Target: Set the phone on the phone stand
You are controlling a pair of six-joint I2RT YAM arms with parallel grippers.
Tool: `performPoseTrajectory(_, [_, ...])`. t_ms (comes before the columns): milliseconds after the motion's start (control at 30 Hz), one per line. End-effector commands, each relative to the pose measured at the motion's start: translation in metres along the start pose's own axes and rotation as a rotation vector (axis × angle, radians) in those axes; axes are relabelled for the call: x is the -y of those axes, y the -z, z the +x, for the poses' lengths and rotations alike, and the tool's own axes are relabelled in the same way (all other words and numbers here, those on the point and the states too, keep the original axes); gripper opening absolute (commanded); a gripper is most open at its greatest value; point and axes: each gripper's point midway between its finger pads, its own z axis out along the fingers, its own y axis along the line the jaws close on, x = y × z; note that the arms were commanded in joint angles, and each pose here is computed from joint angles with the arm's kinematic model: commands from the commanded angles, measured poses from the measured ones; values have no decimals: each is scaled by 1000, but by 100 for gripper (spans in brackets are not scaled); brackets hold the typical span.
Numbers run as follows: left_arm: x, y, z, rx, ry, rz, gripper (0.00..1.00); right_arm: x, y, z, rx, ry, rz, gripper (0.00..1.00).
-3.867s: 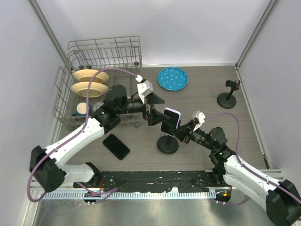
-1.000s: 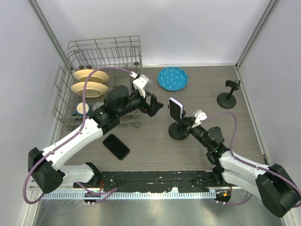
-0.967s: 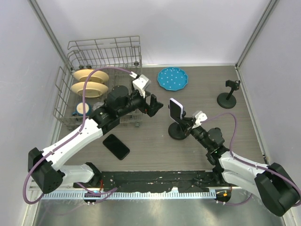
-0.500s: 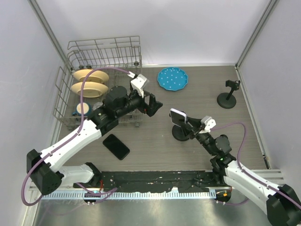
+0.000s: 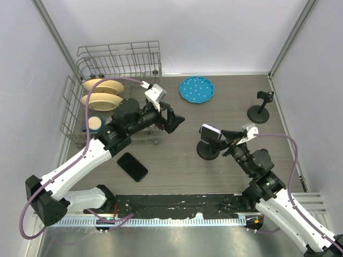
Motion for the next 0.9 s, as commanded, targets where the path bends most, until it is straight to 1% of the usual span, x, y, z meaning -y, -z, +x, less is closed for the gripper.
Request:
performPoseTrajectory(0, [16,13,-36,106,8,61,89,-8,6,-6,-173,-101,49,86])
performPoseTrajectory(33, [16,13,-37,109,10,61,89,-8,9,-14,-222,-99,79,86])
performPoseTrajectory(67, [17,14,-37,109,13,65,89,-2,5,-2,-306,-84,121,86])
performPoseTrajectory(133, [19,15,-39,112,16,76,89,4,7,-5,-400,-40,174,84])
performPoseTrajectory(200, [22,19,-42,121,13,83,89,7,3,2,-478,14,184,82])
performPoseTrajectory(267, [21,22,-44,132,10,77,89,4,0,-11,-484,43,174,80])
performPoseTrajectory(300, [22,23,-45,135,7,77,89,1,-3,-10,-503,74,141,80])
performPoseTrajectory(333, [21,24,-46,138,6,74,89,-4,-6,-20,-494,88,123,79])
performPoseTrajectory(433, [22,26,-49,145,1,77,89,-8,-13,-27,-527,139,89,74])
performPoseTrajectory(567, [25,31,-53,159,-12,86,93,-12,-17,-28,-600,196,52,66])
performPoseTrajectory(633, [24,34,-58,173,-9,76,96,-12,-18,-32,-619,218,47,65])
performPoseTrajectory(700, [23,34,-58,173,0,69,98,-12,-20,-33,-630,227,46,60])
performPoseTrajectory(733, [23,34,-59,172,0,71,98,-20,-21,-33,-648,222,3,57])
performPoseTrajectory(867, [23,34,-58,170,0,70,98,-21,-20,-34,-673,234,-9,49])
